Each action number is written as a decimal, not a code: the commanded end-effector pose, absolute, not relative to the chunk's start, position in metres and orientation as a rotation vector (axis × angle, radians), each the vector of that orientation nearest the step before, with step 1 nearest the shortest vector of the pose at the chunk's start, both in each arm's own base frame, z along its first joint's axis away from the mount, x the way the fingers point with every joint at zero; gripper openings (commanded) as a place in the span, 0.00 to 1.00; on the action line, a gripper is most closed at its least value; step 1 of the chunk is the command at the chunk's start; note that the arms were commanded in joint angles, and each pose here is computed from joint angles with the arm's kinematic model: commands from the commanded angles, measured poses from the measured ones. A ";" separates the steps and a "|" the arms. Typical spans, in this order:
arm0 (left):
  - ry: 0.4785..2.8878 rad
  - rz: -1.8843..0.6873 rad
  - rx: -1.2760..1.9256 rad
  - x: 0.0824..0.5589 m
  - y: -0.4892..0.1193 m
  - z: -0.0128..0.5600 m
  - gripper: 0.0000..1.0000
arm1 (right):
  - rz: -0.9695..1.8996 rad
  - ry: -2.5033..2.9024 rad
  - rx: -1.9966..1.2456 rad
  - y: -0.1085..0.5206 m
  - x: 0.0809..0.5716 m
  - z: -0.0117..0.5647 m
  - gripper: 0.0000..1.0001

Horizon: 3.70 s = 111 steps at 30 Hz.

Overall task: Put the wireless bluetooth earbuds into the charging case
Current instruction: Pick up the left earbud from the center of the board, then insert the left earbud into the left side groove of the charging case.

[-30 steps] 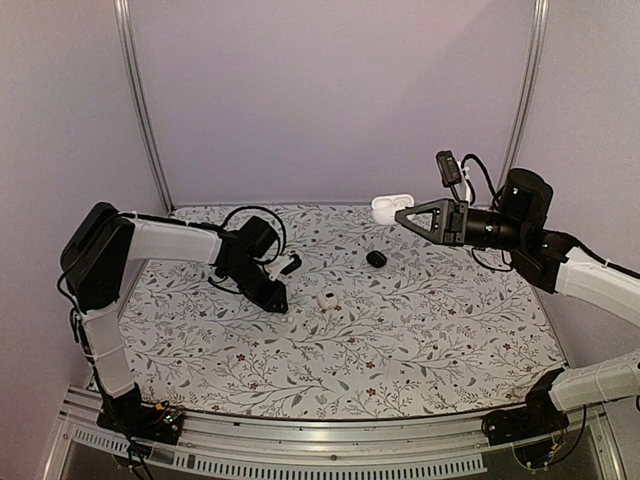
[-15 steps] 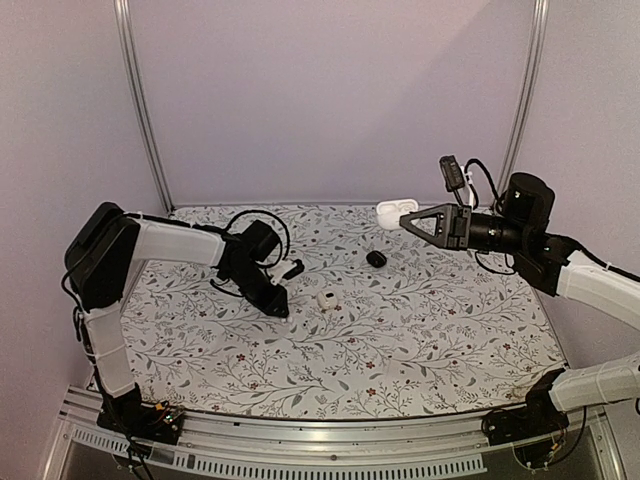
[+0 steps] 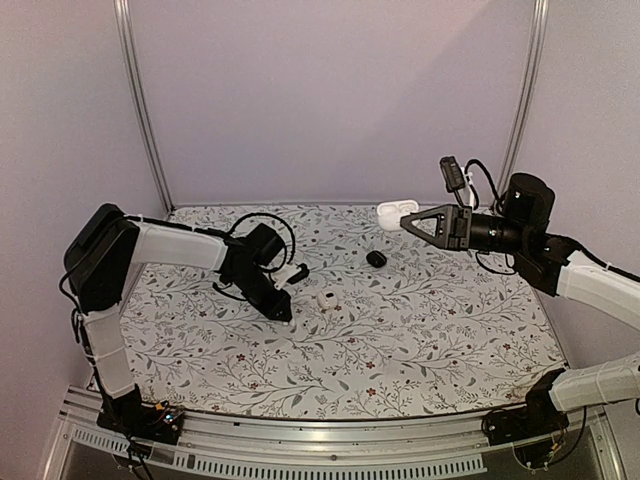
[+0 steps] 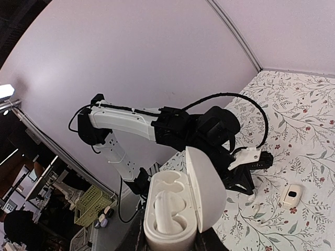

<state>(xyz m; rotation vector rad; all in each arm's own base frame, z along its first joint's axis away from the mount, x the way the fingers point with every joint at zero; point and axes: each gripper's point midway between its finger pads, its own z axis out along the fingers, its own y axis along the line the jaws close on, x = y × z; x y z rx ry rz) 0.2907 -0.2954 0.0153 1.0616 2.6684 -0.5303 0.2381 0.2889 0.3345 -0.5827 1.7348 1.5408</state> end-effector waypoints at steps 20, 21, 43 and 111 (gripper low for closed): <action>2.630 -0.636 1.188 0.256 -0.308 0.031 0.00 | 1.548 1.744 -0.596 0.288 0.240 0.327 0.00; 2.628 -0.639 1.188 0.256 -0.309 0.032 0.00 | 1.549 1.744 -0.597 0.288 0.240 0.327 0.00; 2.445 -0.614 1.133 0.267 -0.314 0.080 0.00 | 1.547 1.767 -0.612 0.288 0.240 0.308 0.00; 1.677 -0.367 1.257 0.200 -0.429 0.233 0.00 | 1.240 1.439 -1.189 0.333 0.213 0.199 0.00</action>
